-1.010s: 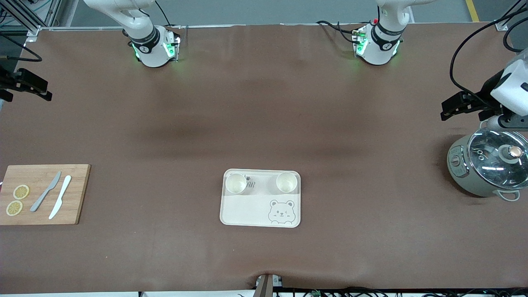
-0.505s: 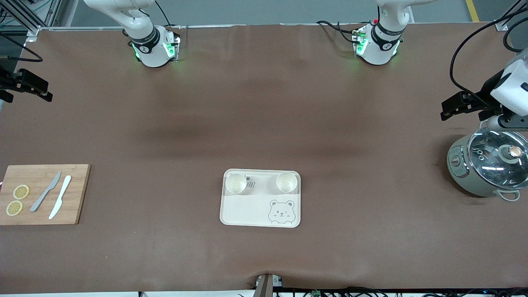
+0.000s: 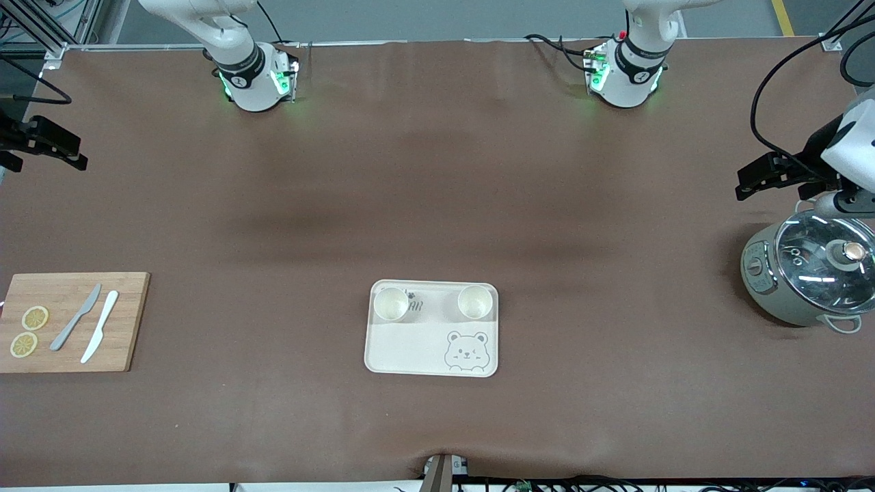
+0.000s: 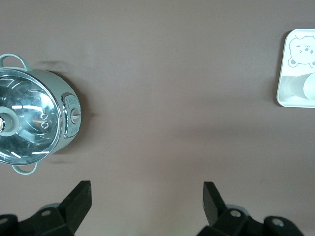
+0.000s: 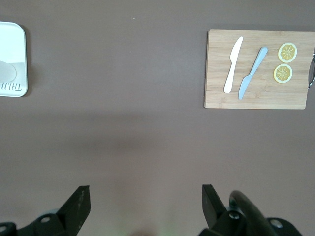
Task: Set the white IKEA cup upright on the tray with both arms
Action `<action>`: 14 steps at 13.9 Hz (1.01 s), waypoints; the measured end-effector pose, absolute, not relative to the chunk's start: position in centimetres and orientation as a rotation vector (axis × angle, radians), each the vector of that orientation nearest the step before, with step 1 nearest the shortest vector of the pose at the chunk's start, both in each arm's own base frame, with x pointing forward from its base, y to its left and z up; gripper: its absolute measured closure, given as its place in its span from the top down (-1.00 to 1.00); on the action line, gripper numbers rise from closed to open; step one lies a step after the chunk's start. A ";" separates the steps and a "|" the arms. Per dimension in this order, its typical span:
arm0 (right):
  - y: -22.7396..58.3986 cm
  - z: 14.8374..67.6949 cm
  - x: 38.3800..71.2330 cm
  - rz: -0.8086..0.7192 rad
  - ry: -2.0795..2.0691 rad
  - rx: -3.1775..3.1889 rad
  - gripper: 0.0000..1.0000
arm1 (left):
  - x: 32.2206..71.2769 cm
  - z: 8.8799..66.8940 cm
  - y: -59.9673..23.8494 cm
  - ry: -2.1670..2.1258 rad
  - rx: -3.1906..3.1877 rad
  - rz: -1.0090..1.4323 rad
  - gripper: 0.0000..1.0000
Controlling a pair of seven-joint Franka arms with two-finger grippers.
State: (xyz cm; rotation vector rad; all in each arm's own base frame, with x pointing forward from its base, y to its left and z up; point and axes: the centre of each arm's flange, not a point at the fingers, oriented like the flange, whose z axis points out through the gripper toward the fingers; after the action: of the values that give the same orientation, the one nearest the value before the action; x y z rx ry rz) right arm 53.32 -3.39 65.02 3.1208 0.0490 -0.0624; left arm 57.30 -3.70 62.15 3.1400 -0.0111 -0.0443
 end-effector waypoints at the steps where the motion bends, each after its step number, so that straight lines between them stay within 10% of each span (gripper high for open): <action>1: -3.4 65.0 53.3 -0.063 0.049 3.121 1.00 | 57.3 62.2 -3.7 -0.010 3.140 -0.044 1.00; 14: -3.2 65.0 53.4 -0.063 0.053 3.121 1.00 | 57.1 62.0 -2.7 -0.034 3.140 -0.077 1.00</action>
State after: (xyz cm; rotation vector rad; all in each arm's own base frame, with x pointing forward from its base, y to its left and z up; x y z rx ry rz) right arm 53.37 -3.23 64.98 3.1214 0.0532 -0.0627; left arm 57.13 -2.72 61.97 3.1396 -0.0341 -0.0771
